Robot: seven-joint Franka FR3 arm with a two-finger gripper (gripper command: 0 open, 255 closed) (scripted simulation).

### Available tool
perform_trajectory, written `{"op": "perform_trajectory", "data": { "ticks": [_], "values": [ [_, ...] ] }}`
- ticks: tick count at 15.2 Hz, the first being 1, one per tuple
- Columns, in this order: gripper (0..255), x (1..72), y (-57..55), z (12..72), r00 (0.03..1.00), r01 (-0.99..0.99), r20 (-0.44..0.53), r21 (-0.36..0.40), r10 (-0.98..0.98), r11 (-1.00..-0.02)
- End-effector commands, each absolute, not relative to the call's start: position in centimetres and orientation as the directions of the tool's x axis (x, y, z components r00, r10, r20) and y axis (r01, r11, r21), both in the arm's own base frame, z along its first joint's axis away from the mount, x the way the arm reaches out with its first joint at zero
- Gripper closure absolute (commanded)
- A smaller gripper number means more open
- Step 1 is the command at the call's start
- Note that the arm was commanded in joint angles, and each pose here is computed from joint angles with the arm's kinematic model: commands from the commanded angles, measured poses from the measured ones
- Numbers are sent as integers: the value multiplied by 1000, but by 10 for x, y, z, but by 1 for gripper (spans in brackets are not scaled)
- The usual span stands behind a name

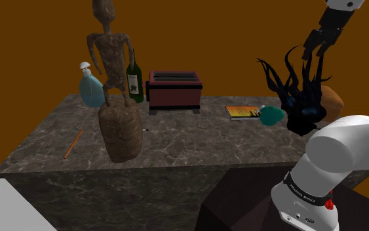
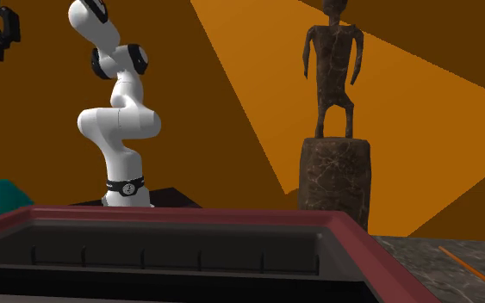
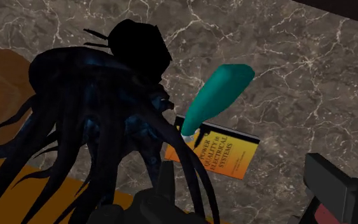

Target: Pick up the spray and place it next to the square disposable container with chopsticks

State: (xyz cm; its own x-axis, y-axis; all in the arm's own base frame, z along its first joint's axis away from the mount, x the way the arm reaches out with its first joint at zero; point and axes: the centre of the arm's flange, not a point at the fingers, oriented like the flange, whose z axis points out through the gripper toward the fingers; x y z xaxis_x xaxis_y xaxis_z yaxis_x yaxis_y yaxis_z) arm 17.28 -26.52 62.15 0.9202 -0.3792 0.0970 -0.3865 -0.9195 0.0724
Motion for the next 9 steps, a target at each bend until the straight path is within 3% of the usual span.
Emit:
{"op": "perform_trajectory", "data": {
  "ticks": [1,9],
  "values": [
    [0,167,-270,597,928,-364,113,60,-356,-930],
    [0,147,-291,491,948,-271,178,11,-265,-963]
  ]
}}
